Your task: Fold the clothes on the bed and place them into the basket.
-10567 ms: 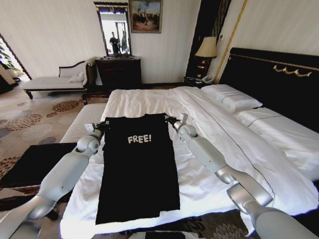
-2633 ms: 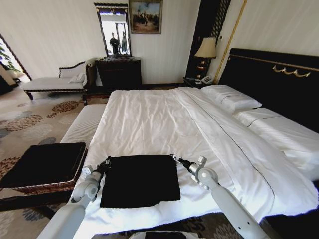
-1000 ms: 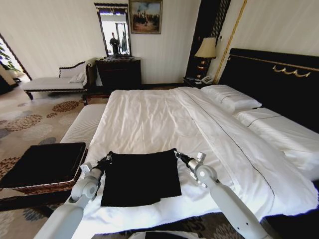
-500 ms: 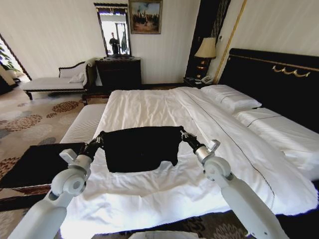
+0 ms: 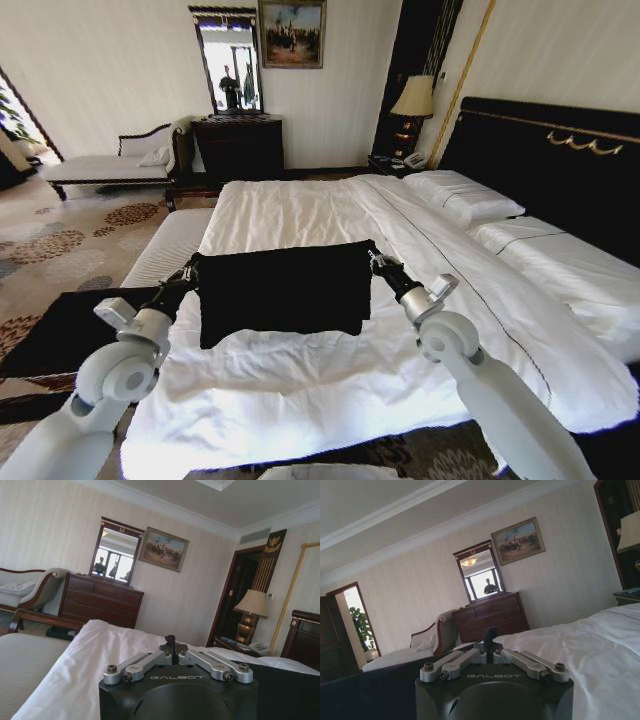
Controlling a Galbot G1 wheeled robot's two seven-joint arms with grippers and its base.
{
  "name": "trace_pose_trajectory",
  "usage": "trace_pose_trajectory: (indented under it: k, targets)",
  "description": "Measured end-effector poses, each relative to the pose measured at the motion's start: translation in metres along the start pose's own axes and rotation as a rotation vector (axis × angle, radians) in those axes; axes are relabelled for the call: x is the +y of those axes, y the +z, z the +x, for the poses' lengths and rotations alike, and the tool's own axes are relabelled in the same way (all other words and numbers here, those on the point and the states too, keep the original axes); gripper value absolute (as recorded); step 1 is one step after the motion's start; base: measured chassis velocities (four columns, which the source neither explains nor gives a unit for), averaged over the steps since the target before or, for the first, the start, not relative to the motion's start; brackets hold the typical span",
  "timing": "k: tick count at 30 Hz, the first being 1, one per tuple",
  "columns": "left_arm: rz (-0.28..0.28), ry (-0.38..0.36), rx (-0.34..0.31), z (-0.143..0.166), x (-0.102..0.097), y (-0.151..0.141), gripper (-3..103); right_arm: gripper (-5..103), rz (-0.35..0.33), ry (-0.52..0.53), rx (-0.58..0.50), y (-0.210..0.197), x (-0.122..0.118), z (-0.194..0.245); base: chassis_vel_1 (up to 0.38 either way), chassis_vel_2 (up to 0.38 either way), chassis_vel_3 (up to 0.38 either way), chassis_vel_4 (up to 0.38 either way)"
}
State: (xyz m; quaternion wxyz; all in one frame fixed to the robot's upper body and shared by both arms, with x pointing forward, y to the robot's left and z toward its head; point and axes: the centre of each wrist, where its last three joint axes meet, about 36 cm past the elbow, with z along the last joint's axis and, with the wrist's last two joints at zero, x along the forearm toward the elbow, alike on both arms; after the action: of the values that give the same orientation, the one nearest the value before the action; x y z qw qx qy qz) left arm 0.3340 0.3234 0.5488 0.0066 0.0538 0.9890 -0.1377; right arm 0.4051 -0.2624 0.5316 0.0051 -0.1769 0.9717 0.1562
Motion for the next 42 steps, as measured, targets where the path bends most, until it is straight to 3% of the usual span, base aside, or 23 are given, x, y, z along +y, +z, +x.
trace_pose_trajectory:
  k: [11, 13, 16, 22, 28, 33, 37, 42]
  targets:
    - [0.032, -0.015, -0.005, 0.055, -0.026, -0.01, 0, 0, -0.11, 0.005, 0.039, -0.02, 0.025, 0.045, 0.0, 0.0, 0.0, 0.0]
    - [0.042, -0.03, 0.02, 0.07, -0.03, -0.009, 0, 0, -0.149, 0.013, 0.063, -0.026, 0.03, 0.057, 0.0, 0.0, 0.0, 0.0]
    - [0.05, -0.072, 0.108, 0.088, -0.028, 0.002, 0, 0, -0.263, 0.029, 0.12, -0.04, 0.049, 0.078, 0.0, 0.0, 0.0, 0.0]
    - [0.042, -0.068, 0.133, 0.087, -0.03, 0.004, 0, 0, -0.287, 0.031, 0.155, -0.046, 0.056, 0.091, 0.0, 0.0, 0.0, 0.0]
    - [0.04, -0.017, 0.069, 0.06, -0.037, -0.003, 0, 0, -0.298, 0.091, 0.195, -0.021, 0.033, 0.066, 0.0, 0.0, 0.0, 0.0]
    - [0.053, -0.004, 0.12, 0.028, -0.034, 0.025, 0, 0, -0.289, 0.109, 0.213, 0.006, 0.016, 0.035, 0.0, 0.0, 0.0, 0.0]
    - [0.084, -0.07, 0.198, -0.026, -0.011, 0.075, 0, 0, -0.268, 0.16, 0.268, 0.045, -0.015, -0.009, 0.0, 0.0, 0.0, 0.0]
    - [0.089, -0.098, 0.216, -0.083, 0.004, 0.105, 0, 0, -0.216, 0.193, 0.302, 0.08, -0.038, -0.046, 0.0, 0.0, 0.0, 0.0]
